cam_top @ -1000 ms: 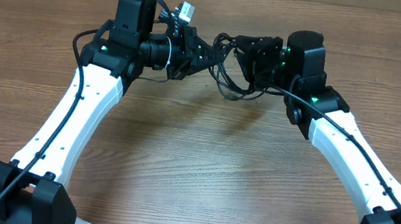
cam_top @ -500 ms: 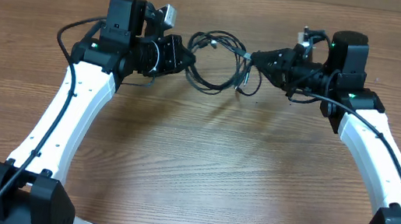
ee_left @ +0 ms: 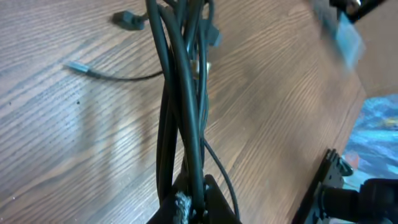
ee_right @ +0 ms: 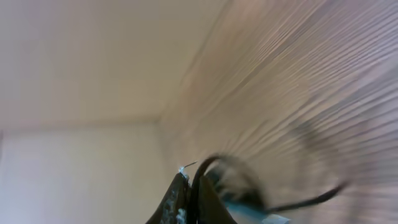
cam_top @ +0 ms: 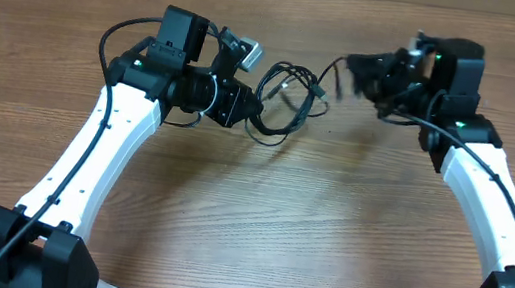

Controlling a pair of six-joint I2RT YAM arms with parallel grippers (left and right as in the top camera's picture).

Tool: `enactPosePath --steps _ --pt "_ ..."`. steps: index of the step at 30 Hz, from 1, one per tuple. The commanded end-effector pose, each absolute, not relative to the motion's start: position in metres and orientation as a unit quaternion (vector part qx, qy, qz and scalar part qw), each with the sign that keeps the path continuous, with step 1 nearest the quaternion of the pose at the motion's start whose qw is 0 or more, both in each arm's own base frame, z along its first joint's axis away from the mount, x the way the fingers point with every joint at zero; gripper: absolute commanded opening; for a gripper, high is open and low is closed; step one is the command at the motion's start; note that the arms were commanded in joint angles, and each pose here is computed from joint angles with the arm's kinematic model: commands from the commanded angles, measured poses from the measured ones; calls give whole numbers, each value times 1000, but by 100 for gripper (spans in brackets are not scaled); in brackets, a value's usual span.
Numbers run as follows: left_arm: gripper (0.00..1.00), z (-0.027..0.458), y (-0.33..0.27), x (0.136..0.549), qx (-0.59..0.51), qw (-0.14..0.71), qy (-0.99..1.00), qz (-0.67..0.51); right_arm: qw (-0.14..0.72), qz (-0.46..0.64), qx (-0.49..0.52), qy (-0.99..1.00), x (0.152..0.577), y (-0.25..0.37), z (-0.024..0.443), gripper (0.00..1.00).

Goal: Untangle cables

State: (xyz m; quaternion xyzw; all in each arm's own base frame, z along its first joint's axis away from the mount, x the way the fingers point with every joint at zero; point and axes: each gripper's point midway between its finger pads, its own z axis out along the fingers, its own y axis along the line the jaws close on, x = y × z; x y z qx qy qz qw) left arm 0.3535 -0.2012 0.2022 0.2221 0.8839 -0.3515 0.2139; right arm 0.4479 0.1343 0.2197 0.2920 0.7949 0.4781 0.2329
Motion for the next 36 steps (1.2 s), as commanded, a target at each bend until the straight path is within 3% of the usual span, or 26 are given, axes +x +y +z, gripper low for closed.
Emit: enactPosePath --steps 1,3,4,12,16,20,25,29,36 --pt "4 207 -197 352 218 207 876 -377 305 419 371 771 466 66 229 11" --pt "4 210 -200 349 222 204 869 -392 295 431 362 772 463 59 230 62" --pt "4 214 -203 348 226 204 862 -405 292 445 319 784 458 68 234 99" --pt "4 248 -220 365 153 209 835 -486 211 534 174 800 421 149 250 98" --pt "4 286 -230 369 216 260 772 -538 239 520 83 815 411 174 249 89" --pt "4 349 -219 375 303 356 683 -561 245 493 42 834 402 171 235 87" --pt "4 393 -203 382 292 380 668 -569 238 486 38 840 398 170 231 85" --pt "4 392 -203 384 264 363 683 -577 243 491 25 836 394 177 246 77" --pt "4 336 -181 419 11 278 803 -528 252 491 -16 834 371 198 276 68"
